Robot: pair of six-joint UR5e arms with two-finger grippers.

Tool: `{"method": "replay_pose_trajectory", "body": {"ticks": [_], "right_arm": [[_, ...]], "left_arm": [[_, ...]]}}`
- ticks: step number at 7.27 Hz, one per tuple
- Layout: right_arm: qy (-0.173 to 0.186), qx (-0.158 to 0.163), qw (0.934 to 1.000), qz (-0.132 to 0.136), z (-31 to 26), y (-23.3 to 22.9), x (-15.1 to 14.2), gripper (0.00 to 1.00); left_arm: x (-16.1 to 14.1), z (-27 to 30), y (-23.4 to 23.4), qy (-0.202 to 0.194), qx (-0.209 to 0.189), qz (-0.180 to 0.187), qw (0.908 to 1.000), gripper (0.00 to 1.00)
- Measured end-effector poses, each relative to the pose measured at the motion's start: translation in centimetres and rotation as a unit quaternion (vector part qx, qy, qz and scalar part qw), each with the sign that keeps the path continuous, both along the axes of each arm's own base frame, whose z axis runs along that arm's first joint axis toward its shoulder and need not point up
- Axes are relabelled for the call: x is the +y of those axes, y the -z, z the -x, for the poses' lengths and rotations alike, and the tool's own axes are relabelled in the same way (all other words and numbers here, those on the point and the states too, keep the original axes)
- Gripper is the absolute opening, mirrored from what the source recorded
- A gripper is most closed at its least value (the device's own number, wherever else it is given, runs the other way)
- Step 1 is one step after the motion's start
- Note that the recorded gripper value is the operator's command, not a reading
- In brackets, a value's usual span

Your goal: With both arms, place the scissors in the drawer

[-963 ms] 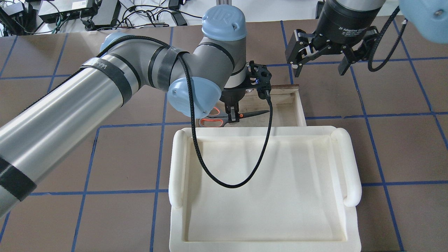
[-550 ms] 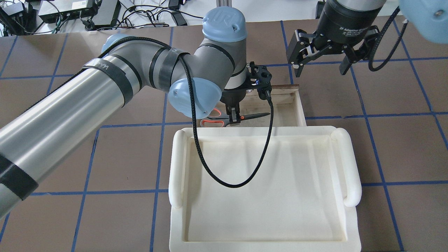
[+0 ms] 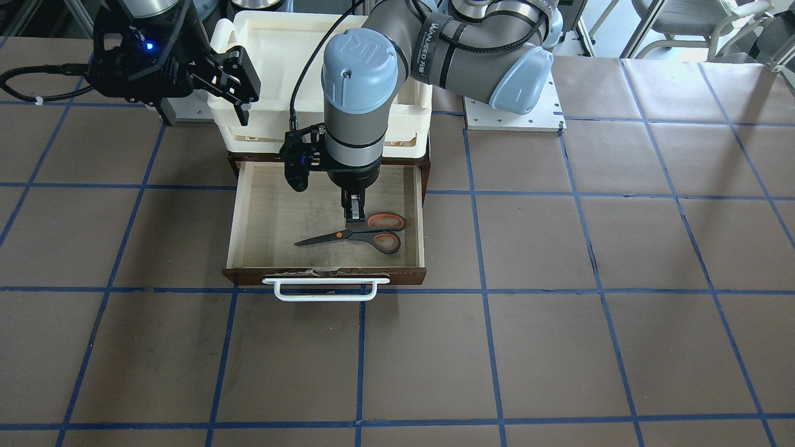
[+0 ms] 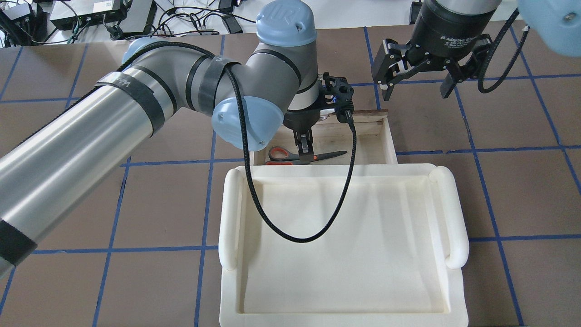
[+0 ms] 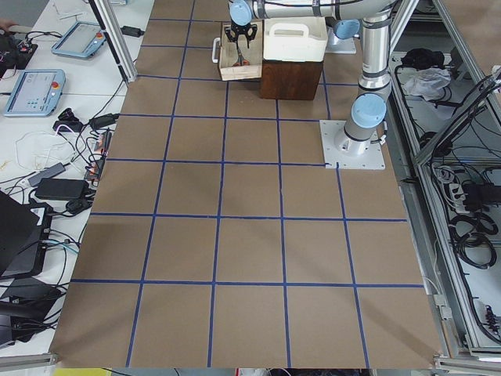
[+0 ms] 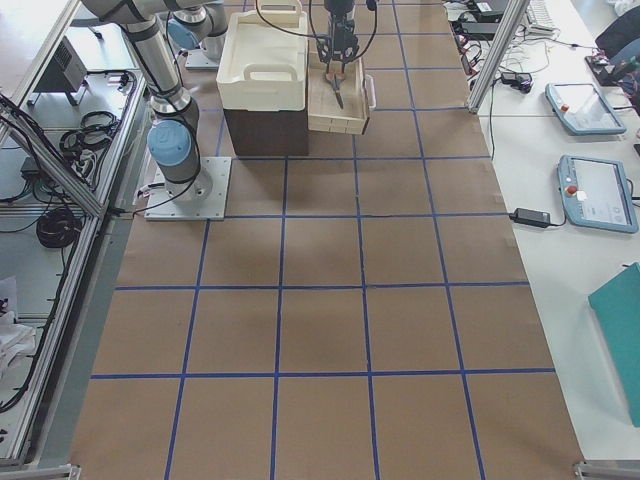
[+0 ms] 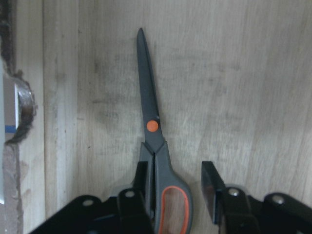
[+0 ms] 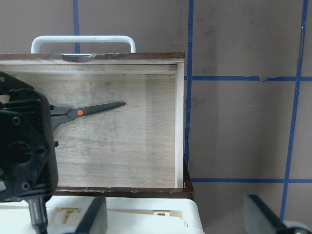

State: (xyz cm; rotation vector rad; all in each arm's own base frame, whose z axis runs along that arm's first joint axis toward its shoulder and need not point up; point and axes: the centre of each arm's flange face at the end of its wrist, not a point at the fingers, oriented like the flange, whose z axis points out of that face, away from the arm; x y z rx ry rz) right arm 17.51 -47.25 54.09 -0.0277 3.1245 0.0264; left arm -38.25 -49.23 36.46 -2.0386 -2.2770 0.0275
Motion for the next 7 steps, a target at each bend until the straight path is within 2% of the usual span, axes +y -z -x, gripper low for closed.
{"method": "replay_pose_trajectory", "body": {"ticks": [1,3,4,5,6,7], "right_arm": [[0.000,0.000,1.0000,0.000,0.0,0.0,0.0,1.00],[0.007,0.004,0.9999,0.009,0.1,-0.3,-0.1,1.00],[0.011,0.012,0.9997,0.017,0.4,-0.7,0.0,1.00],[0.015,0.017,0.9995,0.022,0.4,-0.9,0.1,1.00],[0.018,0.016,0.9995,0.023,0.4,-0.9,0.1,1.00],[0.019,0.015,0.9994,0.023,0.4,-0.9,0.1,1.00]], "left_arm": [[0.1,-1.0,-2.2,-0.015,0.004,0.015,0.9998,0.75],[-1.3,-6.7,-6.1,-0.078,0.006,0.022,0.9967,0.77],[-2.1,-11.4,-8.0,-0.129,0.000,0.013,0.9916,0.85],[-2.6,-16.1,-10.3,-0.194,-0.001,0.008,0.9809,0.90],[-2.6,-19.7,-12.1,-0.265,-0.002,0.006,0.9642,0.97],[-2.2,-21.8,-13.4,-0.334,-0.008,0.007,0.9425,0.99]]}}
